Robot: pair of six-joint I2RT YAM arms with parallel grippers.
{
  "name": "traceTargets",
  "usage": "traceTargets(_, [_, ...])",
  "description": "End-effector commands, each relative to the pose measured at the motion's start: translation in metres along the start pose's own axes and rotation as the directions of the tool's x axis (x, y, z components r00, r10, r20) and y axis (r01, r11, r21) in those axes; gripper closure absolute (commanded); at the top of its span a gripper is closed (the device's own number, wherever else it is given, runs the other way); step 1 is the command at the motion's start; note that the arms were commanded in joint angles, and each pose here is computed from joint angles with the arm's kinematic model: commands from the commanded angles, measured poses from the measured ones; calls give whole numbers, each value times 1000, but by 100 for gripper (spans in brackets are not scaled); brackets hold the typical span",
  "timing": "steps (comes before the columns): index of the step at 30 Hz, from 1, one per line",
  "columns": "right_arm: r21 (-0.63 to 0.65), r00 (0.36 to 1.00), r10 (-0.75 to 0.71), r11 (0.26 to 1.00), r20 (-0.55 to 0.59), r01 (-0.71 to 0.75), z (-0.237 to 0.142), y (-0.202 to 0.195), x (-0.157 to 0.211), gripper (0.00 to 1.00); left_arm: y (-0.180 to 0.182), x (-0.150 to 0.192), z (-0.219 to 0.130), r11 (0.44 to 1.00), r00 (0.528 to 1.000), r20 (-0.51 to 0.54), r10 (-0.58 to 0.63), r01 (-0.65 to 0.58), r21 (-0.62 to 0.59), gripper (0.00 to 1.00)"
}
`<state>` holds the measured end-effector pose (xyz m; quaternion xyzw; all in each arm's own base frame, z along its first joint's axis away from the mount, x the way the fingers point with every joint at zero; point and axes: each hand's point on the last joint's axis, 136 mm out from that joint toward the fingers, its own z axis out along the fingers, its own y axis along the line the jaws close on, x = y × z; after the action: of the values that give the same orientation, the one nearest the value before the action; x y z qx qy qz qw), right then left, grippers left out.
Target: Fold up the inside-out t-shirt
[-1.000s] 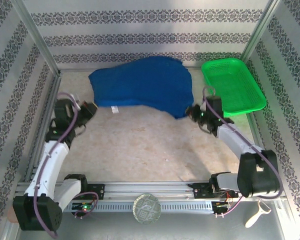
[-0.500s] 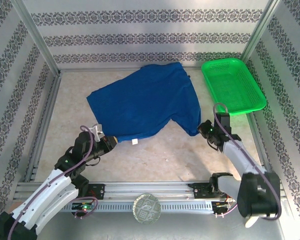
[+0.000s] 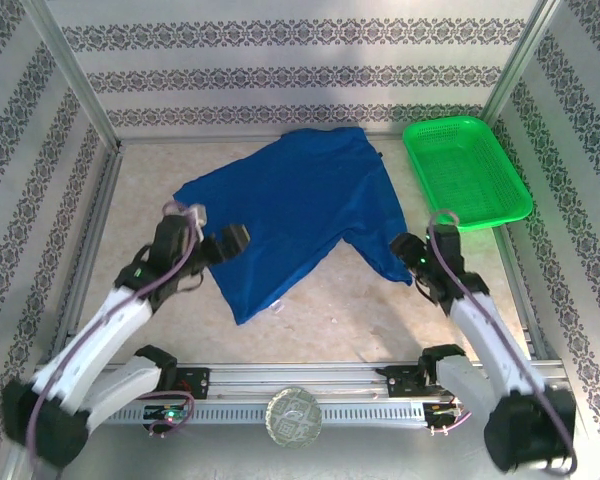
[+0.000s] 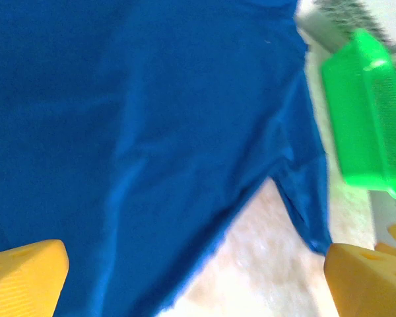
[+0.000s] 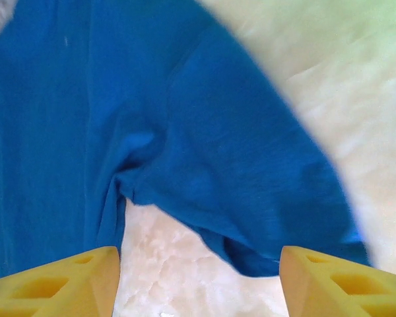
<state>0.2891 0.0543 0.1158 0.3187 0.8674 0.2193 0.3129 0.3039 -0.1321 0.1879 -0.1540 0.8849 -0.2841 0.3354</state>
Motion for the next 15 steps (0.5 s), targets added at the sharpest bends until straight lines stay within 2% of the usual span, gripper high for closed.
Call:
traceTargets(1, [-124, 996, -78, 990, -33, 73, 27, 55, -10, 37, 2, -45, 50, 998, 998, -6, 62, -62, 19, 1])
traceTargets(5, [-142, 993, -80, 988, -82, 67, 74, 87, -18, 41, 28, -97, 115, 996, 995, -76, 62, -67, -66, 1])
traceTargets(8, [-95, 992, -31, 995, -124, 19, 104, 87, -15, 46, 54, -121, 149, 993, 993, -117, 24, -37, -112, 1])
traceTargets(11, [-31, 991, 32, 999, -133, -37, 122, 72, -9, 47, 82, -126, 172, 990, 989, -147, -31, 10, -144, 1])
traceTargets(15, [59, 986, 97, 994, -132, -90, 132, 46, 1, 47, 112, -117, 182, 982, 982, -166, -96, 66, -178, 1])
